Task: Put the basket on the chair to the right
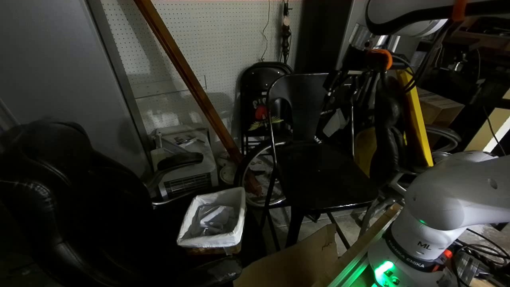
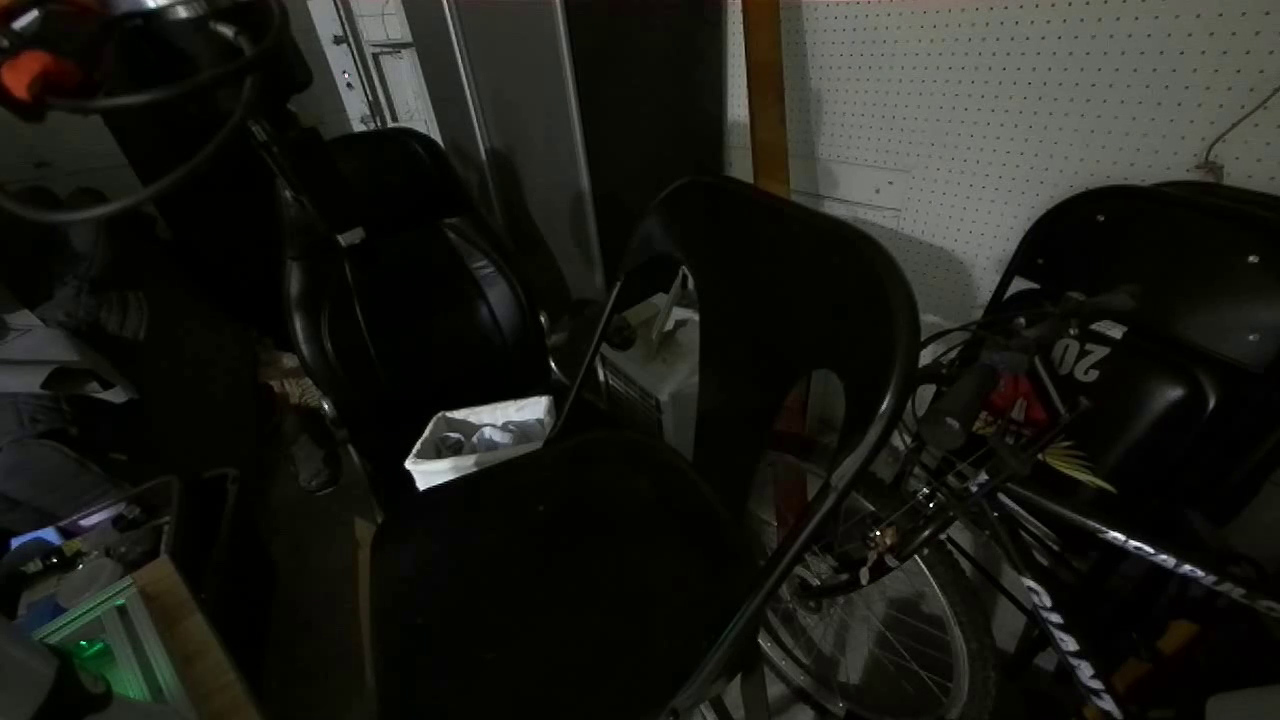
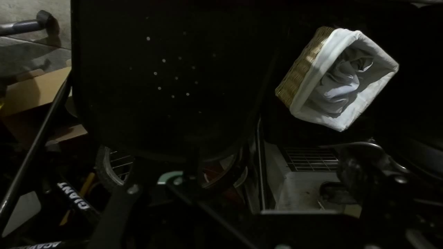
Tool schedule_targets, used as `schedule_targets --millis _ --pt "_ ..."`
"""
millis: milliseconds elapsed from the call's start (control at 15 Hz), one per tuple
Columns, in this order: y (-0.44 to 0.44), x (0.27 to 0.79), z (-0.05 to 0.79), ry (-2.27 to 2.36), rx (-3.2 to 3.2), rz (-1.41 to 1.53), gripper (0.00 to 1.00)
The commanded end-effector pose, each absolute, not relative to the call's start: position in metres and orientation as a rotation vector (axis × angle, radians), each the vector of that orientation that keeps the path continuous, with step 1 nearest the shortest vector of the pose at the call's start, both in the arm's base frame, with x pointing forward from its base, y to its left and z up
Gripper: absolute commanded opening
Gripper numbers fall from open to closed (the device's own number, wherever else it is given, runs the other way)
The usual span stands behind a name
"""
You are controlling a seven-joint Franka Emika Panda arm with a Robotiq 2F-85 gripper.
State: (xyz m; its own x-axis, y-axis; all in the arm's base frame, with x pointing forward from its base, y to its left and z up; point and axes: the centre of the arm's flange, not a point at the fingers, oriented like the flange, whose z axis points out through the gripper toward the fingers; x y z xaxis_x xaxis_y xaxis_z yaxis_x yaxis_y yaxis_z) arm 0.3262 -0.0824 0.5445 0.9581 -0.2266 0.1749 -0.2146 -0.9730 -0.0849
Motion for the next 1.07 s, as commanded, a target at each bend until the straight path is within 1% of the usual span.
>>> schedule_targets --millis 0,200,467,667,1000 --pt "-0.076 0.33 0.543 0.332 -3.053 -0.275 1.0" --pt "-0.023 0.347 0.539 0.124 -3.094 -0.216 1.0" --pt "0.07 0.366 0.51 -0.18 -3.166 -0.088 1.0" --pt "0.126 0.369 0.474 -0.168 -3.247 0.061 1.0" --pt "0.17 0.387 0.406 0.147 -3.293 0.245 1.0"
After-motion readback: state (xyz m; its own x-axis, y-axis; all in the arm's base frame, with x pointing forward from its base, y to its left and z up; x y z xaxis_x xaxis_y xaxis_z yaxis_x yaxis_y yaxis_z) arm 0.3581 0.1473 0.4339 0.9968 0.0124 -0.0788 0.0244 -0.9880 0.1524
